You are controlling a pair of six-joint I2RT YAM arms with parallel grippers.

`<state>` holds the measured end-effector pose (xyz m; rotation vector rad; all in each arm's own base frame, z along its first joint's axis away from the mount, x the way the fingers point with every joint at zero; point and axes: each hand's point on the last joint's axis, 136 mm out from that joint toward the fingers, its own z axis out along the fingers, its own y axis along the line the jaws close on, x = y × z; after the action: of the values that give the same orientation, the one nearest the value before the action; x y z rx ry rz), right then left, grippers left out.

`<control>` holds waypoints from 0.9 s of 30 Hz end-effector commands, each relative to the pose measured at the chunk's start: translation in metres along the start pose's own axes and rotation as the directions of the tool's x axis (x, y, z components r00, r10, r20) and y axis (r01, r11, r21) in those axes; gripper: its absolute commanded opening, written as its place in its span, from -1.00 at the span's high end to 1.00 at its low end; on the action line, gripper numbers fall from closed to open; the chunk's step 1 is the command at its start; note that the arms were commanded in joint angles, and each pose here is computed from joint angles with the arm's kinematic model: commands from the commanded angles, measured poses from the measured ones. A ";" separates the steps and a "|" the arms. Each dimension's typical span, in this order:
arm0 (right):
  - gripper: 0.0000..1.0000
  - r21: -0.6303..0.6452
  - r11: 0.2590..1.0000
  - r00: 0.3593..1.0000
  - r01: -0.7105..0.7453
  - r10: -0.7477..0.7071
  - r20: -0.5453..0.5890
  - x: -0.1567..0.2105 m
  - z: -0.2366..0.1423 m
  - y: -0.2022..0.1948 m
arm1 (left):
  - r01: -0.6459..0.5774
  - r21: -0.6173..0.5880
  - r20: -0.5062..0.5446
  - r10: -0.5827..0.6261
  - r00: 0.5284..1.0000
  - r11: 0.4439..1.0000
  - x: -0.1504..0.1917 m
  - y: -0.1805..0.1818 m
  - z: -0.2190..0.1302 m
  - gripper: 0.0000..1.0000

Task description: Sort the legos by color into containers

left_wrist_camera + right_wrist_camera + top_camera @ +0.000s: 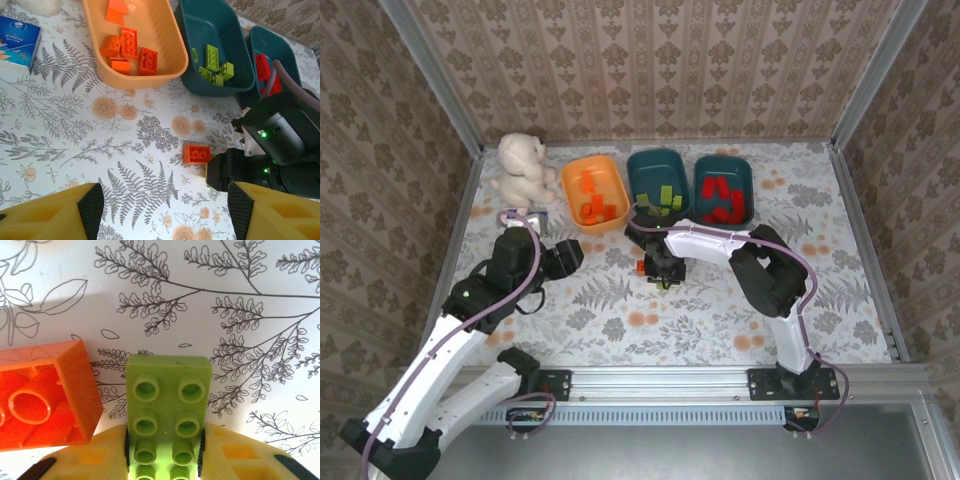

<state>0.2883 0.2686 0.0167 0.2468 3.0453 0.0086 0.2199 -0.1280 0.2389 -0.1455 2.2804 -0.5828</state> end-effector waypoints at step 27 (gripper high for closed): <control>0.54 -0.235 0.950 0.922 0.205 -0.107 0.372 -0.222 -0.108 0.053 | 0.010 0.086 -0.085 -0.002 0.996 0.996 -0.042 -0.066 0.088 -0.39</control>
<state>0.4924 0.2749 0.1509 0.0626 2.6472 0.2707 0.2970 -0.2008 0.2261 -0.1072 2.3782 -0.6599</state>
